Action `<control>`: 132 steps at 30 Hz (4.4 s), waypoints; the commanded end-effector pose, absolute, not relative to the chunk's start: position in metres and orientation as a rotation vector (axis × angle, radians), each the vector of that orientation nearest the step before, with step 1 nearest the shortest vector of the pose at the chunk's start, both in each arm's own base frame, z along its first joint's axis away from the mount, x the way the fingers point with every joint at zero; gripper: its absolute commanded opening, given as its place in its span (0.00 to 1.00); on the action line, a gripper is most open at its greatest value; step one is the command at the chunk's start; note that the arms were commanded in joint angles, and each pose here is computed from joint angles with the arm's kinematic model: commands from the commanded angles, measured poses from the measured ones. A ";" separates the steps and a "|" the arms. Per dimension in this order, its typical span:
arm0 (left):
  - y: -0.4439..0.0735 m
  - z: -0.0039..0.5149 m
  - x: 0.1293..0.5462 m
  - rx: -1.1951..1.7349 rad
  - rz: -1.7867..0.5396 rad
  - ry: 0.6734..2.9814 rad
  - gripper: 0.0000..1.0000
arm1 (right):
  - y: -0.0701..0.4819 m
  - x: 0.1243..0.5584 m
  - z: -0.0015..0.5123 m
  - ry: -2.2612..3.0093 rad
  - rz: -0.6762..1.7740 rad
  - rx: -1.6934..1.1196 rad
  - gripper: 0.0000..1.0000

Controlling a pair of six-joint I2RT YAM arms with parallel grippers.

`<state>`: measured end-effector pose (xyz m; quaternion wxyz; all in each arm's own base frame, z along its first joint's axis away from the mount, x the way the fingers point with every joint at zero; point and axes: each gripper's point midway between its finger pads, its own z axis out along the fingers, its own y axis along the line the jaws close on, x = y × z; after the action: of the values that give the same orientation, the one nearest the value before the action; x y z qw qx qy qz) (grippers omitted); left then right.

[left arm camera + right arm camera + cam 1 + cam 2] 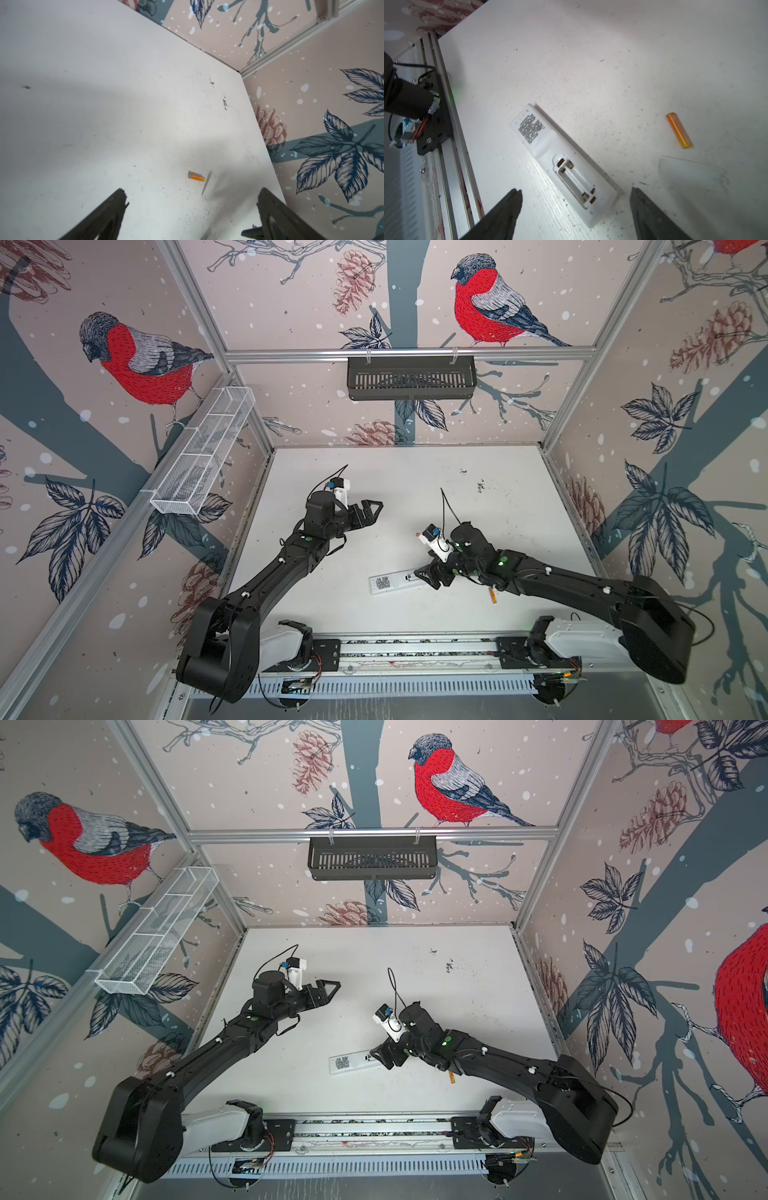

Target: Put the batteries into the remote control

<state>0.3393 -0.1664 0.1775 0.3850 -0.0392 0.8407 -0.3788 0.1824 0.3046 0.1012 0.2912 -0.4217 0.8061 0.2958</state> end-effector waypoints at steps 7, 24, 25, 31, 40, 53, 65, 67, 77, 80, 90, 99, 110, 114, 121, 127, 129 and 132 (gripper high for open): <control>-0.128 0.174 0.333 -0.212 -0.912 2.157 0.98 | 0.322 0.180 0.051 2.218 0.554 -1.425 0.88; -0.105 0.172 0.326 -0.262 -0.860 2.130 0.98 | 0.316 0.168 0.001 2.351 0.341 -1.659 0.80; -0.105 0.172 0.326 -0.264 -0.857 2.129 0.98 | 0.315 0.166 0.001 2.352 0.328 -1.665 0.78; -0.105 0.173 0.327 -0.265 -0.868 2.129 0.99 | 0.313 0.154 -0.004 2.372 0.234 -1.685 0.63; -0.115 0.179 0.323 -0.217 -0.937 2.115 0.99 | 0.318 0.163 0.007 2.341 0.252 -1.589 0.44; -0.184 0.221 0.294 0.113 -1.249 1.946 0.98 | 0.337 0.247 0.141 2.098 0.584 -0.851 0.38; -0.246 0.251 0.277 0.325 -1.438 1.830 0.90 | 0.341 0.243 0.202 1.939 0.696 -0.727 0.38; -0.250 0.255 0.278 0.325 -1.453 1.809 0.85 | 0.341 0.241 0.203 1.934 0.689 -0.724 0.38; -0.268 0.253 0.279 0.362 -1.478 1.813 0.69 | 0.343 0.236 0.201 1.916 0.586 -0.711 0.38; -0.269 0.253 0.279 0.365 -1.487 1.810 0.61 | 0.343 0.236 0.202 1.911 0.582 -0.714 0.38; -0.269 0.252 0.281 0.353 -1.474 1.803 0.45 | 0.347 0.230 0.204 1.888 0.615 -0.745 0.39; -0.267 0.251 0.284 0.345 -1.457 1.807 0.24 | 0.354 0.222 0.198 1.889 0.656 -0.807 0.43; -0.237 0.249 0.302 0.240 -1.258 1.851 0.10 | 0.354 0.216 0.195 1.917 0.710 -0.846 0.66; -0.205 0.245 0.318 0.115 -1.150 1.891 0.08 | 0.340 0.213 0.189 1.970 0.707 -0.814 0.79; -0.169 0.251 0.324 0.083 -0.994 1.932 0.07 | 0.250 0.226 0.141 2.342 0.478 -0.342 0.87; -0.155 0.257 0.317 0.093 -0.925 1.932 0.07 | 0.156 0.188 0.063 2.735 0.125 0.041 0.89; -0.152 0.258 0.315 0.089 -0.907 1.924 0.07 | 0.139 0.176 0.049 2.780 0.049 0.117 0.89; -0.150 0.259 0.313 0.083 -0.904 1.911 0.07 | 0.120 0.163 0.035 2.808 -0.017 0.212 0.87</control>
<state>0.3127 -0.1538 0.2595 0.4812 0.0299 0.7871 -0.3848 0.1816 0.1520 0.0473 0.1906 0.0095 0.9805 0.0465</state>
